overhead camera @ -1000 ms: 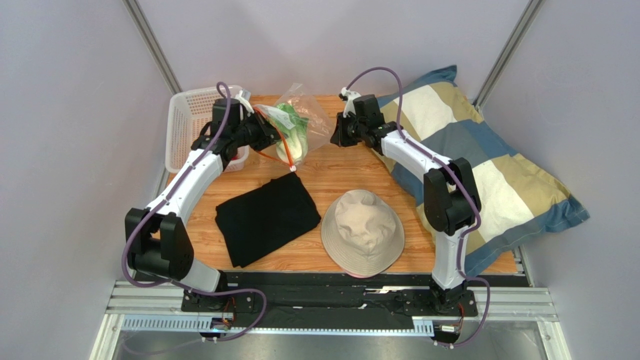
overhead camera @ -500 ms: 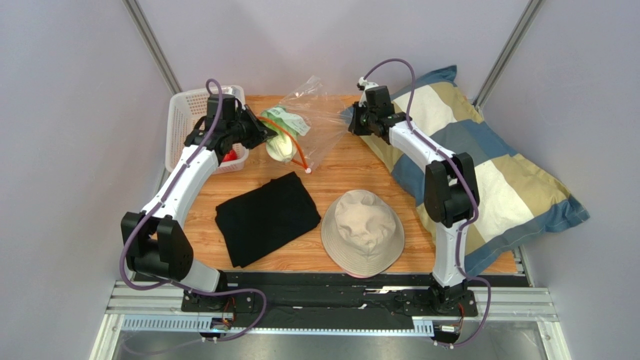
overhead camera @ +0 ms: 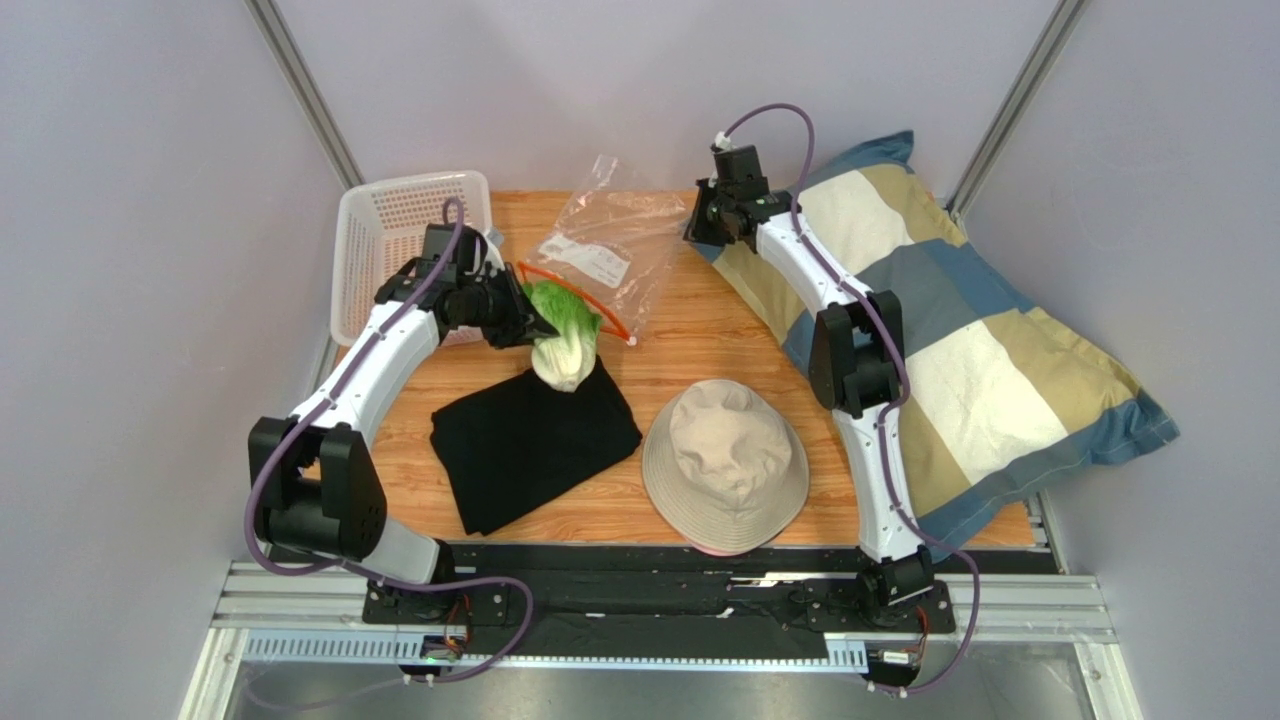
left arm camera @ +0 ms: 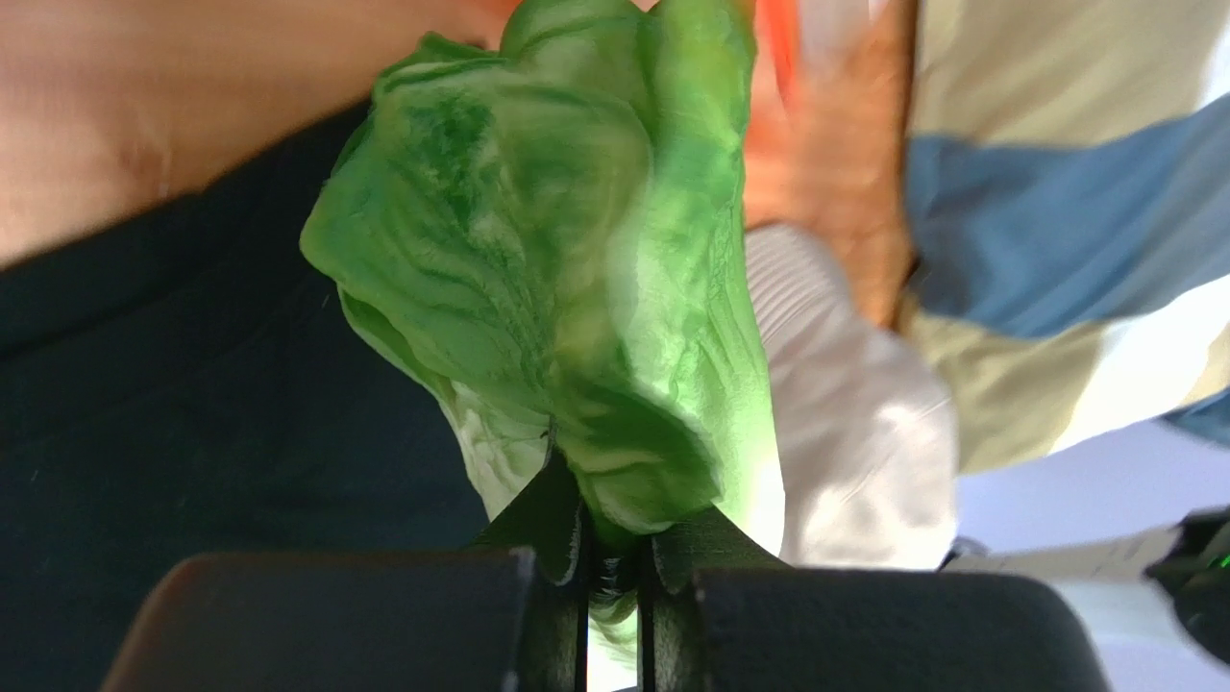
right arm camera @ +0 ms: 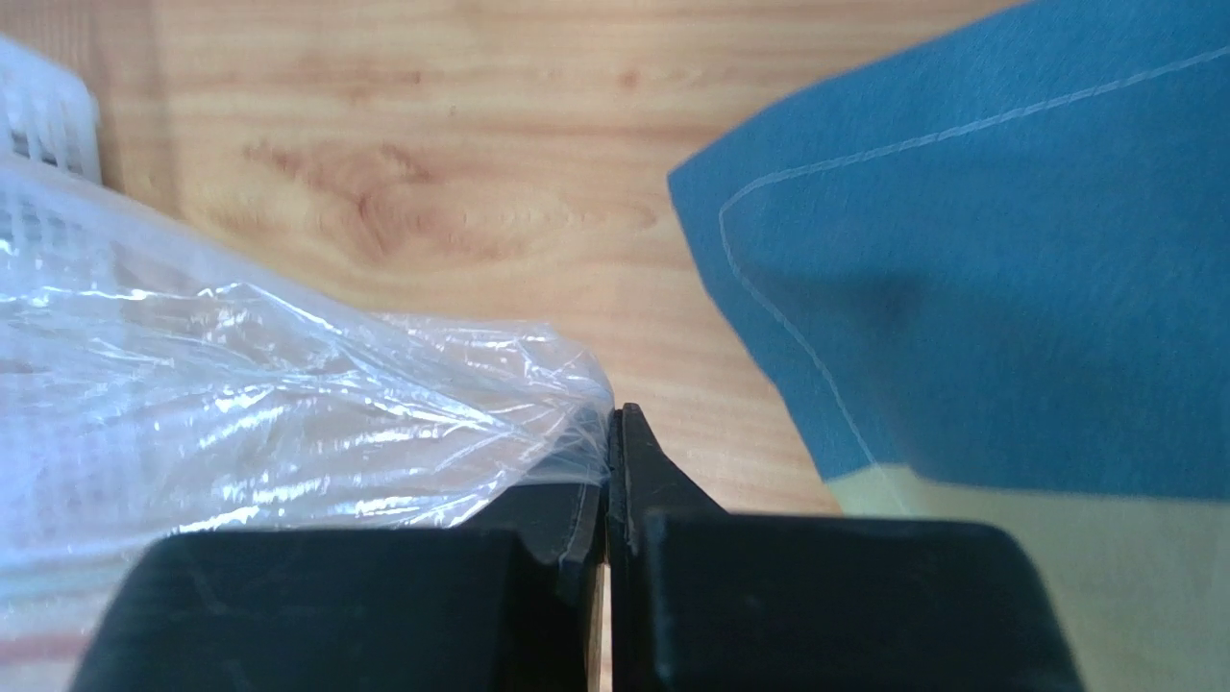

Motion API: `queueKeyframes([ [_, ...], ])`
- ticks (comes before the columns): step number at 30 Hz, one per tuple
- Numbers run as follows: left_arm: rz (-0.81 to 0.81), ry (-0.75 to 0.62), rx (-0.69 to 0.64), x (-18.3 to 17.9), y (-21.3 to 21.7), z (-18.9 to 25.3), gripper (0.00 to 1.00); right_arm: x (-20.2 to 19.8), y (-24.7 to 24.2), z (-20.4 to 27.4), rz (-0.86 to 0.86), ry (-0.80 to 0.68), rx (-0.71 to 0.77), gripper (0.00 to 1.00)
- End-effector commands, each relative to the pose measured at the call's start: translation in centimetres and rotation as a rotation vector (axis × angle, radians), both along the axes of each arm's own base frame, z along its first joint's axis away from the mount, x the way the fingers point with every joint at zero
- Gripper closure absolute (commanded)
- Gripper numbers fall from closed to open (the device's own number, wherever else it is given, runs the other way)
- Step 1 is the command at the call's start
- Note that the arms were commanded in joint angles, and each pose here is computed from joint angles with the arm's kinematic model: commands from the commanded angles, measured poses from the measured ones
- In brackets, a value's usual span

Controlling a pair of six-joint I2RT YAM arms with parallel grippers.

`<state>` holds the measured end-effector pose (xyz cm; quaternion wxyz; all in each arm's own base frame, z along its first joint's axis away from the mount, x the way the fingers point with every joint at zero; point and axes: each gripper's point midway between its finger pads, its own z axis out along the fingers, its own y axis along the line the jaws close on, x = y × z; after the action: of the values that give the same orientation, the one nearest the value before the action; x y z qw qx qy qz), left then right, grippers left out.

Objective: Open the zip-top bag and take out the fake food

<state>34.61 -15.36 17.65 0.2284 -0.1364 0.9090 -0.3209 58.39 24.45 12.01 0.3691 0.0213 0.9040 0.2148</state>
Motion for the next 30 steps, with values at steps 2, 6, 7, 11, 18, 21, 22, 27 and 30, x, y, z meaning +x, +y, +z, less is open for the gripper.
queueKeyframes([
  [2,-0.146,0.028,0.066,-4.4,1.0,-0.4,1.00,3.7,-0.5,1.7,-0.165,-0.046,0.120,1.00],
  [6,-0.193,0.012,0.128,-6.9,2.0,-0.1,1.00,5.3,0.1,2.3,-0.225,-0.099,0.176,1.00],
  [7,-0.193,0.021,0.138,-7.7,2.3,-0.1,1.00,5.7,0.5,3.1,-0.222,-0.127,0.182,1.00],
  [11,-0.129,-0.122,0.158,-9.7,3.3,2.4,1.00,6.4,1.7,2.3,-0.183,-0.137,0.181,0.96],
  [18,0.209,-0.349,0.309,-5.0,9.1,7.0,1.00,3.4,3.3,0.2,-0.120,-0.051,0.145,0.92],
  [21,0.272,-0.328,0.357,-0.6,11.0,7.7,1.00,2.0,3.7,0.7,-0.101,-0.017,0.153,0.86],
  [22,0.285,-0.298,0.363,1.8,11.6,6.4,1.00,1.6,3.9,0.9,-0.095,-0.008,0.156,0.82],
  [27,0.415,-0.278,0.368,9.6,17.7,6.5,1.00,-1.0,3.4,2.3,-0.095,0.071,0.137,0.33],
  [30,0.428,-0.271,0.357,13.4,20.4,5.5,1.00,-2.6,3.1,4.3,-0.083,0.087,0.130,0.10],
])
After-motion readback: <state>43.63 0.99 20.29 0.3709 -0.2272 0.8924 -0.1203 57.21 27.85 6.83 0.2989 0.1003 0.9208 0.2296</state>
